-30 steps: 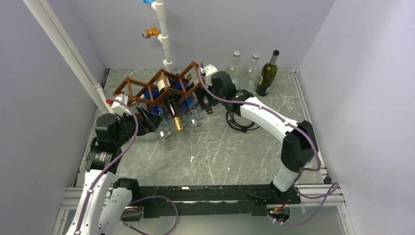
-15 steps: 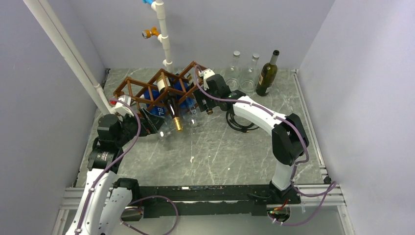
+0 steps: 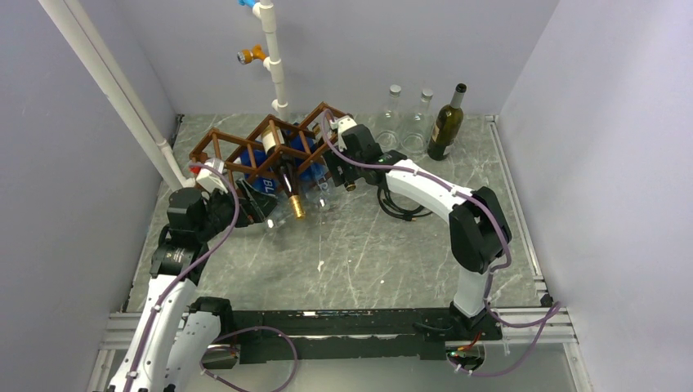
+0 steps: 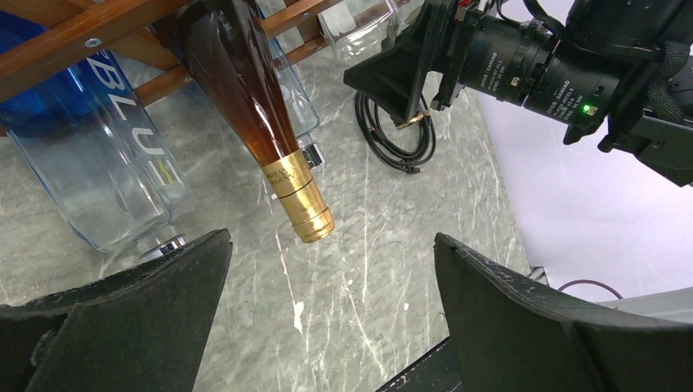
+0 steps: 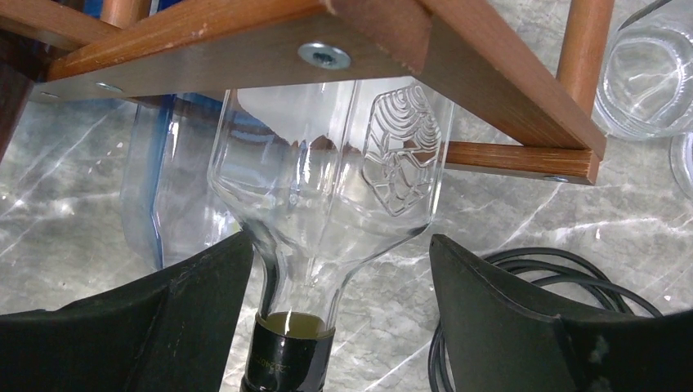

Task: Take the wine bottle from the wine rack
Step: Pick up the wine bottle from the wine rack.

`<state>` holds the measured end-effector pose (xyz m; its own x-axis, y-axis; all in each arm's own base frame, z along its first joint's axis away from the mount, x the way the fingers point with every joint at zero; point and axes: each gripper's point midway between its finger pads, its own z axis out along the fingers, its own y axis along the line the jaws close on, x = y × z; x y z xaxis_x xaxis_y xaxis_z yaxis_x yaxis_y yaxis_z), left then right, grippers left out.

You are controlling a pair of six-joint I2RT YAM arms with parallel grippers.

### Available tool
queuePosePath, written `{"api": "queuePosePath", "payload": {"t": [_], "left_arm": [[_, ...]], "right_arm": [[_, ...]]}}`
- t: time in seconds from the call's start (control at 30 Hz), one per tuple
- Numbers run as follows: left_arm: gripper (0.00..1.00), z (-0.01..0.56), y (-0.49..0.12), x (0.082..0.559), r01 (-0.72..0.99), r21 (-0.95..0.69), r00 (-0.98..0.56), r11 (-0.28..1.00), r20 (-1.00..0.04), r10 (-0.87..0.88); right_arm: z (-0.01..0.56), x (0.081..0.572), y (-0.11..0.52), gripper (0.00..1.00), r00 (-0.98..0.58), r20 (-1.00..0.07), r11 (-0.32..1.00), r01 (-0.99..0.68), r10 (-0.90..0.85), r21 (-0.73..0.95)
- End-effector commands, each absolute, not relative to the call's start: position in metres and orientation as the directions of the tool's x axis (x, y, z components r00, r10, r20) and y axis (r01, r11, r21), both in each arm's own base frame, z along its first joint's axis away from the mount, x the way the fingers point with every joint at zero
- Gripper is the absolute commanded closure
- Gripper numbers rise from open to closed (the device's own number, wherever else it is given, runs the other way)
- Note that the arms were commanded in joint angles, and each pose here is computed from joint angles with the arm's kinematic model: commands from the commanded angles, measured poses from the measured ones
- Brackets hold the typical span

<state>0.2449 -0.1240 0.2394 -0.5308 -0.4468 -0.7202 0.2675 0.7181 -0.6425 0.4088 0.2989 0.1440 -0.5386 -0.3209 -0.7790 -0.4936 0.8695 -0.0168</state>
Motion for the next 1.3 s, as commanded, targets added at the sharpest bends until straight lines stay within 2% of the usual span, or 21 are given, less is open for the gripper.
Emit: {"api": "queuePosePath", "payload": {"t": [0.0, 0.3, 0.4, 0.53, 1.27], "left_arm": [[0.01, 0.248, -0.126, 0.246, 0.319, -0.622, -0.499, 0.715, -0.752, -0.432], [0.01, 0.246, -0.124, 0.244, 0.315, -0.619, -0.496, 0.72, -0.754, -0.431], [0.01, 0.246, -0.124, 0.243, 0.313, -0.618, -0.495, 0.722, -0.754, -0.431], [0.01, 0.246, -0.123, 0.243, 0.312, -0.614, -0.493, 0.725, -0.757, -0.429], [0.0, 0.247, -0.122, 0.24, 0.309, -0.612, -0.483, 0.728, -0.76, -0.434]], "right_arm": [[0.162, 0.417, 0.31, 0.19, -0.516, -0.809, 0.874, -0.485, -0.283, 0.004], [0.16, 0.415, 0.314, 0.27, -0.519, -0.806, 0.867, -0.497, -0.284, 0.014], [0.159, 0.413, 0.318, 0.35, -0.516, -0.801, 0.851, -0.524, -0.303, 0.016], [0.157, 0.412, 0.319, 0.4, -0.519, -0.798, 0.848, -0.53, -0.306, 0.019], [0.149, 0.413, 0.318, 0.45, -0.529, -0.789, 0.857, -0.516, -0.311, 0.008]]}}
